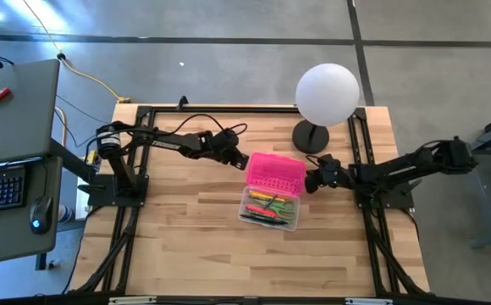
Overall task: Pick & place school supplies into a supply box
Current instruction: Close the transparent supply box
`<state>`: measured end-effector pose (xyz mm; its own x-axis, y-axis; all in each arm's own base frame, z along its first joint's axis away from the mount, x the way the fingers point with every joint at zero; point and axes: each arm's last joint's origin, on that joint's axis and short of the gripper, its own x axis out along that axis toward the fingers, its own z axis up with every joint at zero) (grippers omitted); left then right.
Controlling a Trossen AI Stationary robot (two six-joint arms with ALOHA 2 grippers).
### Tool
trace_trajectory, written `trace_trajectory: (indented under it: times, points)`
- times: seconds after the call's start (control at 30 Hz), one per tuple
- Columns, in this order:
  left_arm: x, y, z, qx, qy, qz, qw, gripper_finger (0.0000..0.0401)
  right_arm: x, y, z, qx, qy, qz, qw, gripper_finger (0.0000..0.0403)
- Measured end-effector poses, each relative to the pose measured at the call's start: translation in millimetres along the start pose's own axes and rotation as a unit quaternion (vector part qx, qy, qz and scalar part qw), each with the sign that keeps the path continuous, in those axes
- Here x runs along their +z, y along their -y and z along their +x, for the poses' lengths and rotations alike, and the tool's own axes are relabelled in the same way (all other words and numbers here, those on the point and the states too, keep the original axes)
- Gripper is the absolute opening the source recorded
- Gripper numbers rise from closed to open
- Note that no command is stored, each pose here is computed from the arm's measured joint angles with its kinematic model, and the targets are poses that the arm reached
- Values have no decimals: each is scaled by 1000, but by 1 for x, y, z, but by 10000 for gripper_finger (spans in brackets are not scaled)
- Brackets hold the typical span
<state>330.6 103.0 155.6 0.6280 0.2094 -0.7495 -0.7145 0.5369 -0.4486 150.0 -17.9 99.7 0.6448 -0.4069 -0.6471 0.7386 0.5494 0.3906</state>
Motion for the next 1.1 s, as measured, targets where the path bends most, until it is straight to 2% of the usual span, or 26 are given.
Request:
trace_trajectory:
  times: [0.2, 0.37, 0.57, 0.73, 1.1]
  points:
    - [1, 0, 0, -1, 4, 9, 1000, 74, 4, -9, 5, 7, 5, -11, 1000, 0]
    - [4, 4, 0, -31, 12, 13, 999, 74, 13, -20, 8, 13, 19, -38, 999, 0]
    - [5, 5, 0, -33, 18, 28, 999, 74, 18, -27, 9, 10, 28, -78, 997, 0]
    - [2, 8, -2, -35, 15, 42, 998, 74, 19, -29, 8, 16, 33, -87, 996, 0]
    - [-7, 37, -40, -57, 49, 83, 994, 74, 5, -40, 0, 11, 57, -158, 986, 0]
